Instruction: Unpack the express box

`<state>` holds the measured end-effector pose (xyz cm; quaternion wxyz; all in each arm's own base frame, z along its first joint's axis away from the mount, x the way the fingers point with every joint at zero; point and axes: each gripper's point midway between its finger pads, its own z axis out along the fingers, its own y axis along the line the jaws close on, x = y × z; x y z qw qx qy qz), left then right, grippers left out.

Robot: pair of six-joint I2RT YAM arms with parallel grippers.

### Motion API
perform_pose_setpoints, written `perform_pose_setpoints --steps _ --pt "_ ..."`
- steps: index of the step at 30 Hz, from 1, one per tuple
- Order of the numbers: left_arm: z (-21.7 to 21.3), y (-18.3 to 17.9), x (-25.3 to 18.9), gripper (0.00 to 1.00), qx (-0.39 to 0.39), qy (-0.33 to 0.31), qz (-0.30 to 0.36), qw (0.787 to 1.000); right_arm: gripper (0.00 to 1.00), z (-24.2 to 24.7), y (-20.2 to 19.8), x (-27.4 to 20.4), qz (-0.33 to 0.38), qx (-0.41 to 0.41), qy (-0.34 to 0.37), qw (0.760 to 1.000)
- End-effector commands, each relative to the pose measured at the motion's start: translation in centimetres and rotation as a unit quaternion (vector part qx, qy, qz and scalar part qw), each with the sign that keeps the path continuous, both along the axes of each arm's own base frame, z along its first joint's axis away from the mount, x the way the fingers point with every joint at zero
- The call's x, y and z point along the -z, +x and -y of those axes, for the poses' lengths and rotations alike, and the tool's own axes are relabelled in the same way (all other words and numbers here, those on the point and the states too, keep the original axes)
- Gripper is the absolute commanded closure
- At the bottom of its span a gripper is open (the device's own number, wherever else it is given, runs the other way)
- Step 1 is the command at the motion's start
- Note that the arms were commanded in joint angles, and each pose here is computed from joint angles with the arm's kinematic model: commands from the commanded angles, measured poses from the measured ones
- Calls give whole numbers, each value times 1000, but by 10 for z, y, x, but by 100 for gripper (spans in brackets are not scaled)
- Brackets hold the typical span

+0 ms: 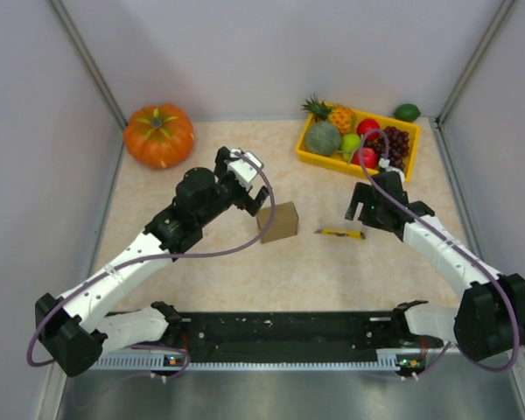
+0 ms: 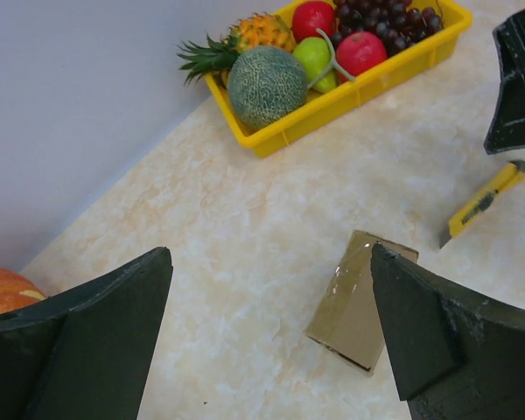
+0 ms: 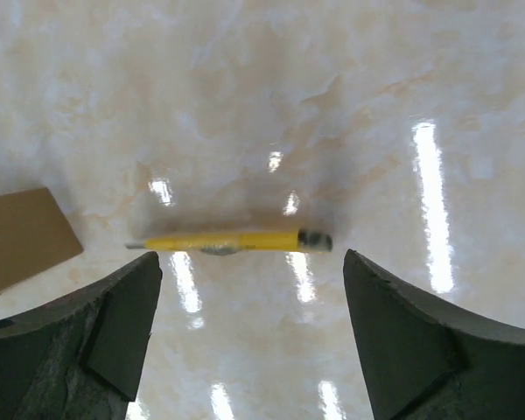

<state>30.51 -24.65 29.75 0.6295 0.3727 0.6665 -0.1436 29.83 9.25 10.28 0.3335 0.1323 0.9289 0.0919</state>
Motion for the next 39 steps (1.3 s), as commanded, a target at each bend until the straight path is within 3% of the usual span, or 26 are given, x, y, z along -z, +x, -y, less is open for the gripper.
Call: perform_pose_setpoints --steps 1,6,8,10,11,13,16,18,22,29,36,39 --pt "-20 5 -37 1 -64 -90 17 994 16 33 8 -46 56 36 -73 995" --pt "-42 13 -42 1 -127 -171 -41 976 19 7 24 -80 105 -30 -32 994" --pt "-44 12 -28 4 -138 -165 -85 973 30 -19 29 -83 101 -75 14 992" --pt "-37 2 -2 17 -117 -130 -135 975 42 -49 39 -82 87 -115 49 988" --pt "-34 -3 8 32 -107 -120 -152 975 53 -60 43 -82 83 -128 57 987" --pt "-10 -34 39 45 -17 -102 -221 970 63 -89 53 -77 68 -166 57 982" --pt "12 -75 74 56 64 -117 -315 940 74 -118 72 -75 65 -190 58 978" --pt "18 -95 99 66 74 -121 -357 923 75 -139 83 -82 74 -207 66 973" --pt "30 -109 130 74 68 -120 -400 906 82 -175 99 -71 65 -244 85 964" --pt "39 -89 179 81 -30 -116 -492 862 87 -217 95 -35 17 -310 101 945" --pt "23 -44 190 82 -145 -122 -475 860 87 -211 60 -14 -28 -328 109 938" --pt "17 -31 188 79 -155 -139 -471 857 87 -205 38 -22 -38 -329 124 935"
